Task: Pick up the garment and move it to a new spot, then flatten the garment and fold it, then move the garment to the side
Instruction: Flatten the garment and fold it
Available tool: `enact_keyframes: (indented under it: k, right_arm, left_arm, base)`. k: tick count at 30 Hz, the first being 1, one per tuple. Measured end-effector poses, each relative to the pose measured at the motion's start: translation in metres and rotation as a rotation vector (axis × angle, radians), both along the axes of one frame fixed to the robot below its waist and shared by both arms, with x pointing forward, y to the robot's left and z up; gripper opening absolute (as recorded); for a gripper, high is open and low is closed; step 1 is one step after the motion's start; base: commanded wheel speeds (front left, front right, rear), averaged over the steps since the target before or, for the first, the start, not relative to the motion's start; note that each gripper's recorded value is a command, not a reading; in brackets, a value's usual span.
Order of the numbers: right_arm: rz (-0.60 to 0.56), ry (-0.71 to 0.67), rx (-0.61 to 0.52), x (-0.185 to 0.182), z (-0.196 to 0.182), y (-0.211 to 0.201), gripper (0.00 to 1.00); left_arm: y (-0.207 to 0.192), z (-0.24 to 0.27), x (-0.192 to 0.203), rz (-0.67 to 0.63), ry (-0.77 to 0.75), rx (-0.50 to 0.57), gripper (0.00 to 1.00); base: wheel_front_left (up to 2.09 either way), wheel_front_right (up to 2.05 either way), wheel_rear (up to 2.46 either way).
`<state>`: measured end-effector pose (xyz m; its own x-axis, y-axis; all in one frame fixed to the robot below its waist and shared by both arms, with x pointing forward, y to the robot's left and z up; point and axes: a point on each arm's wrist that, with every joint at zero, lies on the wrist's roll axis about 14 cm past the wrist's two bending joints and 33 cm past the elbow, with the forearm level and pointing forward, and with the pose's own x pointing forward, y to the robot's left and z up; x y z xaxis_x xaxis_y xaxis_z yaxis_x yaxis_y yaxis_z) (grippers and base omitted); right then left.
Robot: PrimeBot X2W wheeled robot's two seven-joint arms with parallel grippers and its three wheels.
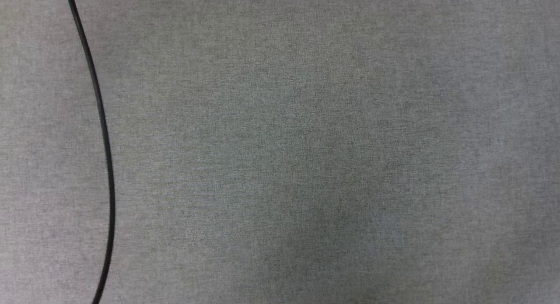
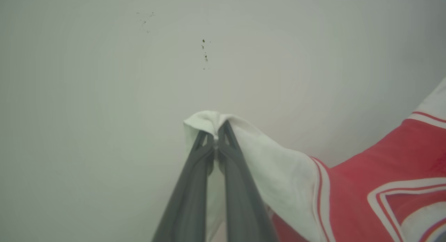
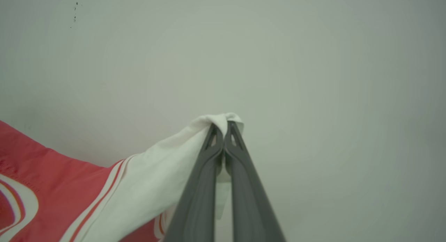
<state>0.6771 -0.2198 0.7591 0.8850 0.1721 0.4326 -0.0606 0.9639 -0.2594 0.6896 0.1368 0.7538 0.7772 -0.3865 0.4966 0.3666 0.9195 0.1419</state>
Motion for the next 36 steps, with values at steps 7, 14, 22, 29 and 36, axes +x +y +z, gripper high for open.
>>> enact_keyframes:
  k: [7, 14, 22, 29, 36]
  right_arm:
    - [0.038, 0.08, 0.151, 0.007, -0.052, 0.004, 0.0]
    - [0.066, 0.14, 0.166, -0.016, -0.098, 0.015, 0.0]
    - [0.07, 0.278, 0.197, -0.096, -0.167, 0.009, 0.0]
    - [0.046, 0.384, 0.227, -0.168, -0.208, 0.0, 0.0]
    - [-0.006, 0.494, 0.296, -0.24, -0.244, -0.012, 0.0]
  left_arm:
    - [0.007, -0.06, 0.003, 0.014, 0.13, -0.025, 0.0]
    - [0.012, -0.086, -0.022, 0.004, 0.186, -0.069, 0.0]
    - [0.026, -0.151, -0.11, 0.027, 0.327, -0.144, 0.0]
    - [0.04, -0.183, -0.179, 0.073, 0.426, -0.177, 0.0]
    - [0.058, -0.218, -0.242, 0.142, 0.543, -0.203, 0.0]
  base:
    - [0.0, 0.0, 0.0]
    - [0.0, 0.0, 0.0]
    - [0.0, 0.0, 0.0]
    - [0.0, 0.0, 0.0]
    - [0.0, 0.0, 0.0]
